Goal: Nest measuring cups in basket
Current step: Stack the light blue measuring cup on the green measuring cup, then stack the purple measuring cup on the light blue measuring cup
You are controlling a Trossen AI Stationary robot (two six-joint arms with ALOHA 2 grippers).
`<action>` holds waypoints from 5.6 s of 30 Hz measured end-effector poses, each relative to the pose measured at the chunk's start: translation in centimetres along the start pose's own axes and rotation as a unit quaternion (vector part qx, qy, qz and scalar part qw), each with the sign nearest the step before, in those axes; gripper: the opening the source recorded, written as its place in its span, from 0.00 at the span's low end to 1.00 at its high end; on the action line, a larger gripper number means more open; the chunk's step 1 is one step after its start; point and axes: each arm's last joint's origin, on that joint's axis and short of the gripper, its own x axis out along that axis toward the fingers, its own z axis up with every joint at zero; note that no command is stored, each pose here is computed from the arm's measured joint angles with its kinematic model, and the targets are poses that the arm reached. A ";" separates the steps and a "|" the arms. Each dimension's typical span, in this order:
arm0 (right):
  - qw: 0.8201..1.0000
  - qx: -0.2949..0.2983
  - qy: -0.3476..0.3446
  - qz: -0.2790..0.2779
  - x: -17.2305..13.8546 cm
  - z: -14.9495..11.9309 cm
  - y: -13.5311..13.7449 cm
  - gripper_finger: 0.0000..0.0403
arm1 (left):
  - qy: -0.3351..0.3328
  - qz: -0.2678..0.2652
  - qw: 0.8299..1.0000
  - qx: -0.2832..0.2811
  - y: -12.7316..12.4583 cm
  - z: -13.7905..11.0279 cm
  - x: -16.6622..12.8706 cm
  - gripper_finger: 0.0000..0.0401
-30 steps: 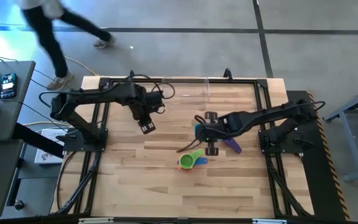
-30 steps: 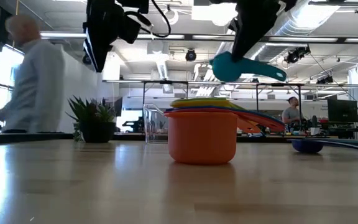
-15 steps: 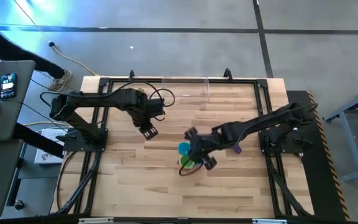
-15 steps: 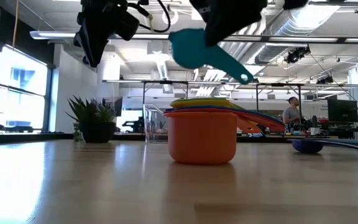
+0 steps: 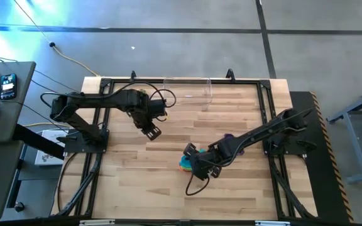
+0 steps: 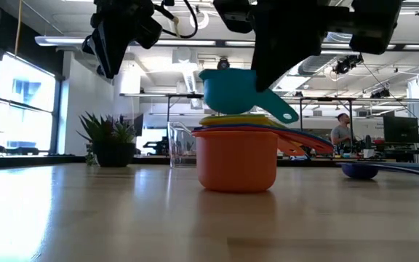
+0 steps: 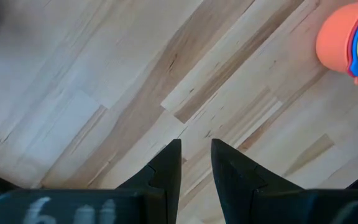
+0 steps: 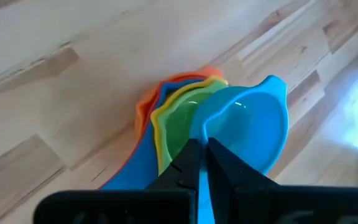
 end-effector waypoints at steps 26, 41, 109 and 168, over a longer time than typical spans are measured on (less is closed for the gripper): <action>1.000 0.005 0.013 -0.011 0.1 0.1 0.2 0.17 | -0.002 0.002 1.000 0.002 0.0 0.0 0.0 0.20; 0.913 0.394 0.101 -0.030 0.1 -2.2 0.0 0.18 | -0.004 0.008 0.999 0.053 -0.5 -0.4 0.1 0.20; 0.663 0.727 0.178 0.002 0.6 -17.2 7.1 0.34 | -0.098 -0.010 0.985 0.140 0.4 2.4 -0.3 0.20; 0.994 0.058 0.036 0.084 -0.4 1.0 -2.9 0.01 | -0.095 -0.008 0.986 0.137 0.6 2.4 -0.3 0.20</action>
